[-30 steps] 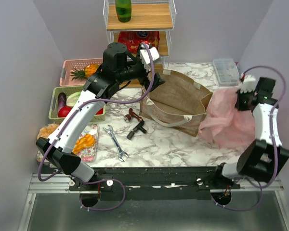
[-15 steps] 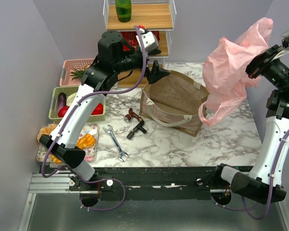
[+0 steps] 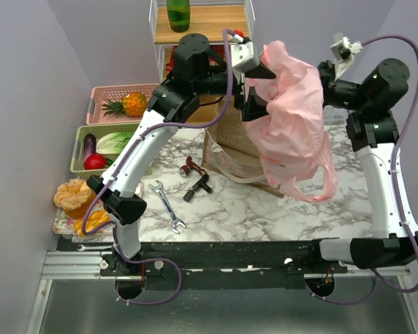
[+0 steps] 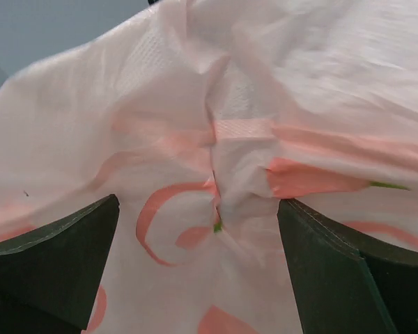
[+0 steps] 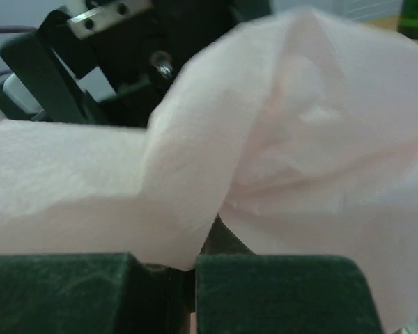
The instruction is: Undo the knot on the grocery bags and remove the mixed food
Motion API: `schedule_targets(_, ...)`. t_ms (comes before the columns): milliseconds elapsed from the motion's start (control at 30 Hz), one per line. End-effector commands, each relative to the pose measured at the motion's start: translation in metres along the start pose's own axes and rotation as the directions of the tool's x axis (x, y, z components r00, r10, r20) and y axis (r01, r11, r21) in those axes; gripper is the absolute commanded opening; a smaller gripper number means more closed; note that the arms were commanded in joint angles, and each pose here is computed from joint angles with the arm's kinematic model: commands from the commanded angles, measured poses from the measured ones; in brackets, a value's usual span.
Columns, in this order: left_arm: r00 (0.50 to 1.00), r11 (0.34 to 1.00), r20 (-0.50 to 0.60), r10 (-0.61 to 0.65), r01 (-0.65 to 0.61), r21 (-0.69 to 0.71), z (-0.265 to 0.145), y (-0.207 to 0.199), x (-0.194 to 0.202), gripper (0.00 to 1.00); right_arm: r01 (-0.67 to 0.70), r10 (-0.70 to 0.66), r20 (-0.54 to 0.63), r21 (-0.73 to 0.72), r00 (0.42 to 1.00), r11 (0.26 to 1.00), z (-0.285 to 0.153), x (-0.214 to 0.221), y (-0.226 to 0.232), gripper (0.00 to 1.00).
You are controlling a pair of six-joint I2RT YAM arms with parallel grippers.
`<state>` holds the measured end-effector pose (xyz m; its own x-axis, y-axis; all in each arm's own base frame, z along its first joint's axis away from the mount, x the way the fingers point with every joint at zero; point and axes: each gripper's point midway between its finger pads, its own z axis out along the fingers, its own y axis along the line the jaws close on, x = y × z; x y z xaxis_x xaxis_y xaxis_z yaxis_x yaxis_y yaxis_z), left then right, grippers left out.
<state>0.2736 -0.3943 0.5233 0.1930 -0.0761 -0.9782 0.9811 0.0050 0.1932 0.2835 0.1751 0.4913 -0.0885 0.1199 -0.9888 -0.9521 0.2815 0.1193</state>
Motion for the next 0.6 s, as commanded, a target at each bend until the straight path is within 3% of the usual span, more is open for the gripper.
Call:
schedule_targets(0, 0.999, 0.999, -0.051, -0.003, 0.005, 0.039, 0.013, -0.010, 0.024, 0.99, 0.057, -0.065, -0.055, -0.136, 0.996, 0.989, 0.033, 0.008, 0.038, 0.01)
schedule_targets(100, 0.998, 0.998, -0.069, 0.014, -0.010, 0.060, 0.012, -0.018, 0.031, 0.99, 0.058, -0.072, -0.073, -0.186, 0.995, 0.981, 0.053, 0.016, 0.052, 0.02)
schedule_targets(233, 0.997, 0.996, -0.075, 0.011, -0.005, 0.088, 0.007, -0.028, 0.039, 0.97, 0.065, -0.069, -0.016, -0.202, 0.997, 0.977, 0.059, -0.002, 0.055, 0.09)
schedule_targets(300, 0.998, 0.996, -0.069, 0.013, -0.007, 0.086, 0.001, -0.030, 0.041, 0.81, 0.098, -0.100, 0.000, -0.193, 0.995, 0.976, 0.059, -0.010, 0.055, 0.10)
schedule_targets(433, 0.998, 0.997, -0.034, -0.051, 0.053, 0.060, -0.017, -0.025, 0.041, 0.39, 0.148, -0.146, 0.024, -0.157, 0.989, 0.977, 0.055, -0.023, 0.059, 0.16)
schedule_targets(500, 0.995, 0.995, -0.021, -0.095, 0.095, 0.040, -0.027, -0.017, 0.040, 0.25, 0.165, -0.161, 0.048, -0.118, 0.986, 0.979, 0.053, -0.032, 0.059, 0.24)
schedule_targets(567, 0.991, 0.991, -0.014, -0.132, 0.133, 0.029, -0.036, -0.011, 0.038, 0.17, 0.177, -0.173, 0.071, -0.053, 0.982, 0.983, 0.050, -0.041, 0.056, 0.27)
